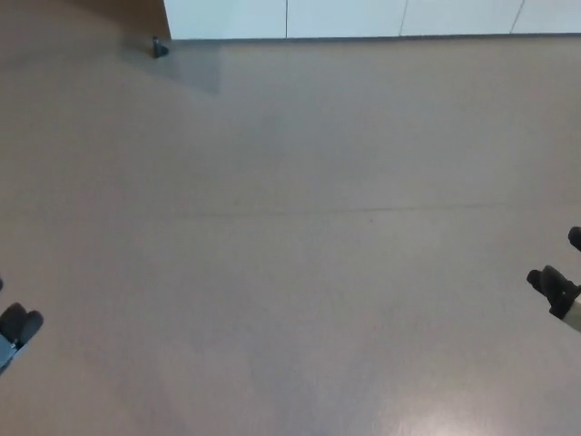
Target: The robot walks towards an open cabinet and lifts its left hand to push the door towards the right to close it.
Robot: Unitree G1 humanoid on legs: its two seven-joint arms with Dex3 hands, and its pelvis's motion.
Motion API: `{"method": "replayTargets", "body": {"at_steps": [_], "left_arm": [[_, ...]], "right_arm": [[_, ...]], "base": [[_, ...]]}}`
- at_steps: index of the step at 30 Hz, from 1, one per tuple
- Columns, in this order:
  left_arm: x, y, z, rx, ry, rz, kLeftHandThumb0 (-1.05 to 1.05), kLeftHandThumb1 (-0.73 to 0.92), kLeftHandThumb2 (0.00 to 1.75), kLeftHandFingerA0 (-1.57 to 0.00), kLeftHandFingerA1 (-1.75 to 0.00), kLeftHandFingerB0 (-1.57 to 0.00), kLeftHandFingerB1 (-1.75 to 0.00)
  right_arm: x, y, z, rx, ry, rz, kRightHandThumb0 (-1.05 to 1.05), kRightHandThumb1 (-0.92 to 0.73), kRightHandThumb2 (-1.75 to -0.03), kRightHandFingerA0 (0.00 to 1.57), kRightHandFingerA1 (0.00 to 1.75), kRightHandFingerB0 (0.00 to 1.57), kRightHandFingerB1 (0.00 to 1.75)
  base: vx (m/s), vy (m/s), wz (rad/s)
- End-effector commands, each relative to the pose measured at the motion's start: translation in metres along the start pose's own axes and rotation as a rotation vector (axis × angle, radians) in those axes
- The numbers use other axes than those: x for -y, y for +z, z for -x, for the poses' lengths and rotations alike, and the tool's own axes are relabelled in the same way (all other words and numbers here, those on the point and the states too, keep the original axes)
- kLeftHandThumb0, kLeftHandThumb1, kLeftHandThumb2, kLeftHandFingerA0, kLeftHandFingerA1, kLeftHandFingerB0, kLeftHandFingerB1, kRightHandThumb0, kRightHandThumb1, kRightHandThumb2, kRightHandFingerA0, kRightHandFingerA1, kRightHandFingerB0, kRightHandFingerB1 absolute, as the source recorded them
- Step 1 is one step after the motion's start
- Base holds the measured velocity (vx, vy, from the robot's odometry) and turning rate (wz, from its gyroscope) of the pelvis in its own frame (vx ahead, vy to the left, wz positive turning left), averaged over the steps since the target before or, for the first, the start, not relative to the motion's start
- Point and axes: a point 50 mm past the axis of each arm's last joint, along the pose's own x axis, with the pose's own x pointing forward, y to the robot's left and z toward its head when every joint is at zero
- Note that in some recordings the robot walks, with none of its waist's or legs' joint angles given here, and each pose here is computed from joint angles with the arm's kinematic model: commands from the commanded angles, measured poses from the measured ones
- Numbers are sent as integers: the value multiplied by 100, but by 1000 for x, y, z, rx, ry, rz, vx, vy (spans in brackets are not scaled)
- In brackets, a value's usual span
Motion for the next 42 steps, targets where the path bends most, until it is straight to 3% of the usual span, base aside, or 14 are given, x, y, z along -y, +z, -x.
{"method": "replayTargets", "body": {"at_steps": [1, 15, 16, 17, 18, 42], "left_arm": [[-1, 5, 0, 27, -17, -9, -12, 62, 57, -66, -47, -46, -41], [-1, 5, -1, 21, -2, -18, -12, 62, 57, -69, -48, -47, -41], [-1, 5, -1, 20, -4, -19, -11, 62, 57, -68, -47, -46, -41], [-1, 5, -1, 20, -5, -20, -11, 62, 57, -68, -47, -46, -41], [-1, 5, -1, 20, -5, -19, -11, 62, 57, -68, -47, -46, -41], [-7, -1, 3, -6, -13, -44, -13, 63, 58, -73, -49, -50, -43]], "right_arm": [[6, 3, 0, 6, -11, -13, -6, -50, -92, 50, 73, 18, 54], [5, 0, 1, 4, -22, 6, -5, -49, -93, 53, 75, 24, 58], [5, 0, 1, 3, -21, 2, -6, -70, -62, 52, 75, 29, 53], [5, 0, 1, 3, -21, 1, -6, -70, -62, 52, 75, 29, 53], [6, 0, 1, 2, -19, 2, -5, -49, -92, 46, 71, 21, 56], [12, -16, 9, -28, -28, 14, -8, -50, -93, 49, 72, 25, 58]], "base": [[257, -53, 20], [341, -80, 3], [349, 2, -8], [357, 14, -20], [378, 24, 59], [452, 22, 1]]}}
